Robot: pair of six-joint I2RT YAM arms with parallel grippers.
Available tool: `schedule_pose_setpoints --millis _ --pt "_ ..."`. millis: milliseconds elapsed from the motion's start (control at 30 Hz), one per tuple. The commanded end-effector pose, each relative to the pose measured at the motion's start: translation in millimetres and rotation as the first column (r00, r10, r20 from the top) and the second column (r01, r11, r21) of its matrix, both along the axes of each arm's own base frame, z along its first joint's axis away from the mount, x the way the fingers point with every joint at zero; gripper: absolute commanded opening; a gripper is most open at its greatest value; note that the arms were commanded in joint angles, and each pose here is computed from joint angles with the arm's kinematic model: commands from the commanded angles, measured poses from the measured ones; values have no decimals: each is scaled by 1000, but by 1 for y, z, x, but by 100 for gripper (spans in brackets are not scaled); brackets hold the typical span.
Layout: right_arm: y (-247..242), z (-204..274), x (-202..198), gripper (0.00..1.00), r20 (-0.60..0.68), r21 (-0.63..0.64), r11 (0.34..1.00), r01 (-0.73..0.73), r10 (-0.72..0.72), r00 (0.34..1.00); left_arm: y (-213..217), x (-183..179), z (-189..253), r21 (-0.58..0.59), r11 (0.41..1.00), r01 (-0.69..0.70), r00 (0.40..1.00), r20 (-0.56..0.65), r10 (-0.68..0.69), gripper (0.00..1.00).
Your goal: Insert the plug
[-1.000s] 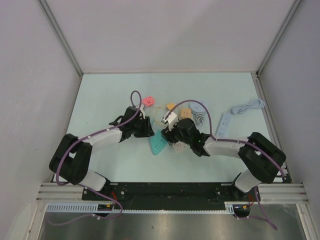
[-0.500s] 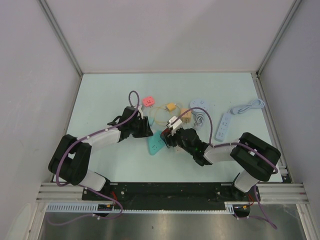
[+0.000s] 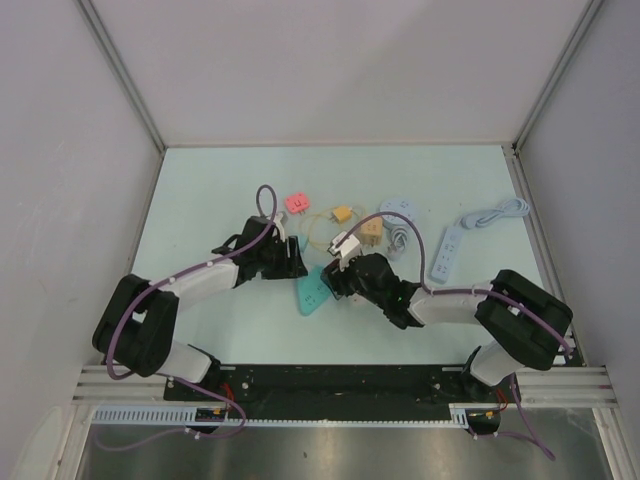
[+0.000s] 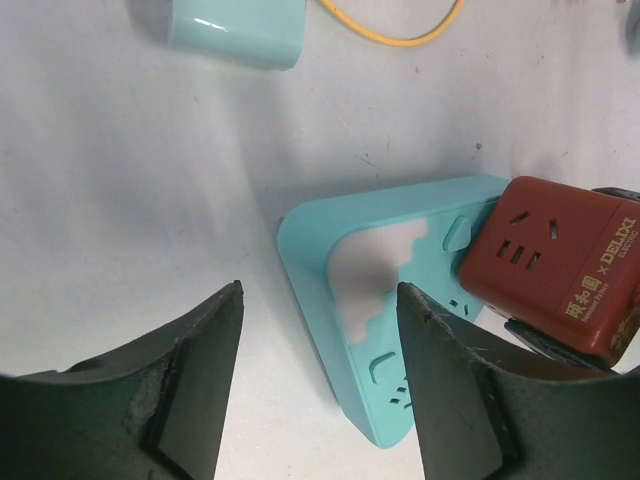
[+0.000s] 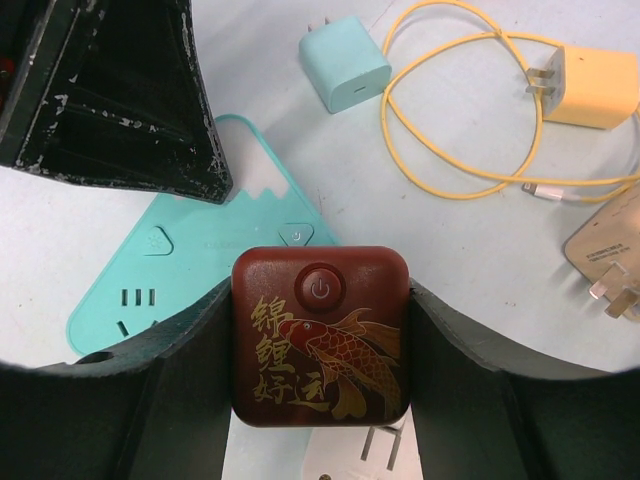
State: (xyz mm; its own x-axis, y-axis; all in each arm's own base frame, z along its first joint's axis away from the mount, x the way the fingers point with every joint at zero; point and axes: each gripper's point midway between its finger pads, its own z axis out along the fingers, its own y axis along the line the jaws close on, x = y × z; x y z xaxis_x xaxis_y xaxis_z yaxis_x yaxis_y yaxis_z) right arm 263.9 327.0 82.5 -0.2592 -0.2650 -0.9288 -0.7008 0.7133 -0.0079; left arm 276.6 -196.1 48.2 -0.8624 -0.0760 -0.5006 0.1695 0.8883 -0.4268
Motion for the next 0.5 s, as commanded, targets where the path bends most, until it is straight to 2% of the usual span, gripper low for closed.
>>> schedule_pose_setpoints --millis 0,100,200,300,467 --pt "-22 -45 -26 63 -156 -180 983 -35 7 988 -2 1 16 -27 1000 16 999 42 -15 68" --pt "-17 -25 -22 75 -147 -170 985 -30 5 989 3 5 27 -16 1000 -3 997 82 4 69" --pt "-11 -1 -14 83 -127 -160 987 -19 -2 992 4 7 32 -20 1000 -11 994 110 13 72" --pt "-10 14 -12 87 -133 -166 986 -22 -1 991 1 3 31 -37 999 0 995 97 3 76" --pt "-12 25 -15 87 -195 -157 986 -48 16 981 -6 -6 28 -21 999 31 995 90 -29 77"
